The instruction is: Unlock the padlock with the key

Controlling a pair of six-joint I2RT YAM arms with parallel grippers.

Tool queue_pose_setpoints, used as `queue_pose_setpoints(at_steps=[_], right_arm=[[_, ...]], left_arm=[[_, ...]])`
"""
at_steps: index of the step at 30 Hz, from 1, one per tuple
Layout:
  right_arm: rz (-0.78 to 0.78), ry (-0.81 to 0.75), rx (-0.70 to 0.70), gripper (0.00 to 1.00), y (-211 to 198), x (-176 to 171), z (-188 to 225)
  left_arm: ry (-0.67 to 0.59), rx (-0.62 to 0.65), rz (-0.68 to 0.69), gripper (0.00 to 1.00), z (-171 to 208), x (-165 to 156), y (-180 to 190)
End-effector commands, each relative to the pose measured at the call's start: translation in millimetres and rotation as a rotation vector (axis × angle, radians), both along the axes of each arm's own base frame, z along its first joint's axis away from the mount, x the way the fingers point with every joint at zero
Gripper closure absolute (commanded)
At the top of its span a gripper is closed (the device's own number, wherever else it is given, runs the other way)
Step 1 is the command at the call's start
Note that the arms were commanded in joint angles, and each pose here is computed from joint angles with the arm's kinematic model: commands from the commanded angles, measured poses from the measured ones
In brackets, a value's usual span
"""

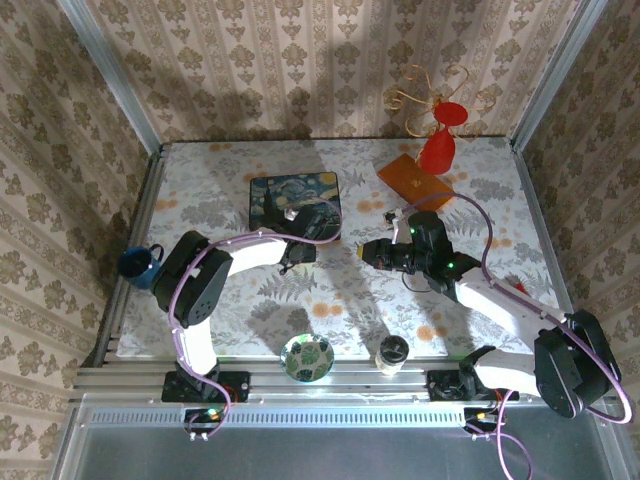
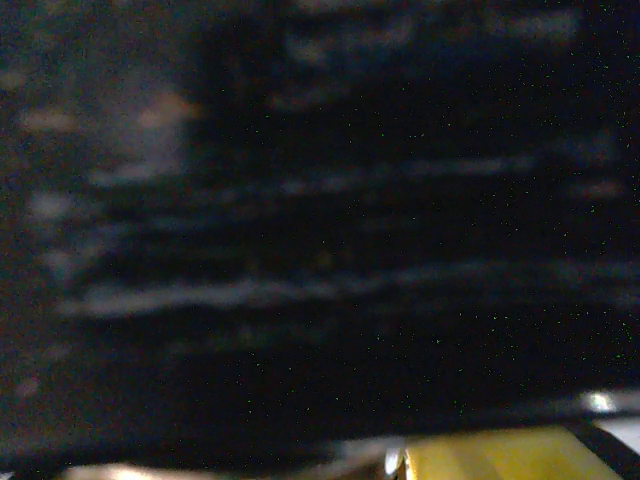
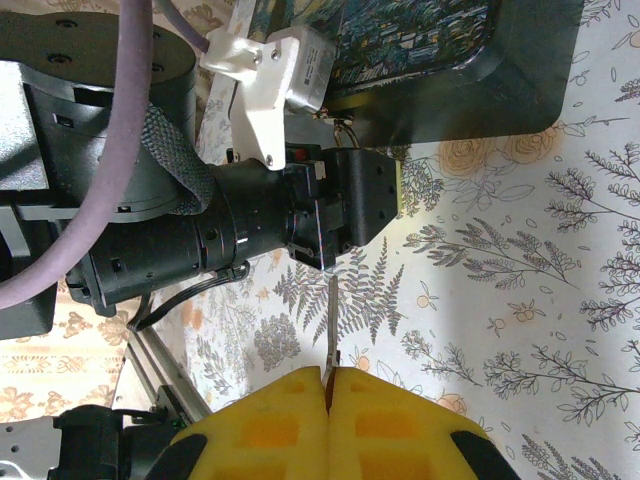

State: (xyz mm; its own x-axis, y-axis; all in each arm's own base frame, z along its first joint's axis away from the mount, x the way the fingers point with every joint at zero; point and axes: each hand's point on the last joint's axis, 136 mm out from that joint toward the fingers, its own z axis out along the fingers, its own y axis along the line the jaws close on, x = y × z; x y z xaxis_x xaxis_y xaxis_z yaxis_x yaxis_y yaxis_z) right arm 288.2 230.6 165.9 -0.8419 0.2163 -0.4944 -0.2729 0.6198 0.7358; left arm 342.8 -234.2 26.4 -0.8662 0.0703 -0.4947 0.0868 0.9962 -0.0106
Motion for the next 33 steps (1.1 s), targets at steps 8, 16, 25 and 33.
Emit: queue_pose_setpoints(at_steps=[8, 16, 25, 33], right_arm=[[-0.004, 0.040, -0.010, 1.00, -1, -2, -19], [-0.003, 0.065, -0.016, 1.00, -1, -3, -51], [0.050, -0.036, 0.017, 1.00, 2, -5, -67], [0.128, -0.123, 0.063, 1.00, -4, -9, -73]], left_arm=[[0.025, -0.052, 0.032, 0.73, 3, -5, -6], [0.102, -0.222, 0.059, 0.89, 18, -19, -42], [0.190, -0.344, 0.021, 1.00, 48, -21, -90], [0.241, -0.454, 0.061, 1.00, 54, -20, -107]])
